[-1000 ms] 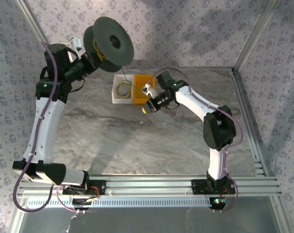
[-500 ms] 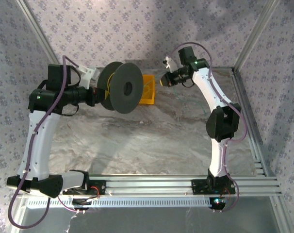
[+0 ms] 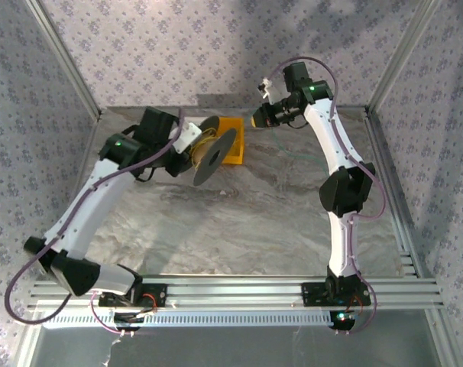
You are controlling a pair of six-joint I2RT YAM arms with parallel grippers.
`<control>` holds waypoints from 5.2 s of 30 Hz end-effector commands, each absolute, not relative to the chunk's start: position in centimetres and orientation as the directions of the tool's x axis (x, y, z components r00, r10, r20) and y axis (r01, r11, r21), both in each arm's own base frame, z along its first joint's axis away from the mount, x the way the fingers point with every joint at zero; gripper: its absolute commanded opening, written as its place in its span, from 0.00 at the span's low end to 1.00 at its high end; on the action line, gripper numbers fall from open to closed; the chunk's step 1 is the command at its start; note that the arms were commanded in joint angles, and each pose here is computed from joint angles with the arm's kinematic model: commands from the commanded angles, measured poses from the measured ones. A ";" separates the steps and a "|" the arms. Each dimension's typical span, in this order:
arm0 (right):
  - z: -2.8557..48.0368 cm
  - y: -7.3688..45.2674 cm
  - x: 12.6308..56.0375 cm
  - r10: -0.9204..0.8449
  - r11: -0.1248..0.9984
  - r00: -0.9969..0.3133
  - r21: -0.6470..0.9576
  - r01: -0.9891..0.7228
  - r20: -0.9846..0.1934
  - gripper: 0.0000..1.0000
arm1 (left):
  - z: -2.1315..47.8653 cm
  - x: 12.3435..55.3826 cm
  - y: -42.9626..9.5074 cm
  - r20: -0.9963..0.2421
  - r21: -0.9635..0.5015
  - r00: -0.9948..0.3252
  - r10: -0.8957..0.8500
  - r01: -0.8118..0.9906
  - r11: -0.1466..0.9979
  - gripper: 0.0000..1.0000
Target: Wrap the cables
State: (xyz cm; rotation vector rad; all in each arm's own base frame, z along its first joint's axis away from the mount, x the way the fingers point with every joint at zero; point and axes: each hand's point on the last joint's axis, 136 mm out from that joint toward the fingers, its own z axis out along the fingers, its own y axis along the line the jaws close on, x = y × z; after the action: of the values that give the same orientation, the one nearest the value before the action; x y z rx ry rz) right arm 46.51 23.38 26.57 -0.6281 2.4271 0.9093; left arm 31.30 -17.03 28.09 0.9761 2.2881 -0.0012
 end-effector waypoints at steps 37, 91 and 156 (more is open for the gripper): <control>42.8 36.0 32.9 -0.288 0.302 -0.442 0.358 -0.884 -0.849 0.00 | 29.4 37.1 -10.9 -0.038 0.696 -0.714 0.699 0.483 0.531 0.00; 11.7 14.3 41.1 -0.182 0.824 -0.835 0.382 -0.417 -0.519 0.89 | 40.7 37.0 -13.6 -0.480 0.650 -0.547 0.685 0.302 0.697 0.00; 19.9 22.6 39.0 -0.184 0.504 -0.827 0.672 -0.544 -0.531 0.00 | 53.9 33.9 -22.5 -0.902 -0.395 -0.407 -0.142 0.649 0.650 0.00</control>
State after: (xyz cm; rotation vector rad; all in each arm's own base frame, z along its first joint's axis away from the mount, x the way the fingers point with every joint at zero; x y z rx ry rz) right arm 37.66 24.12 21.52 -0.6802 2.2888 1.2326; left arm 38.59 -20.63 48.84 0.1566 1.9935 -0.7458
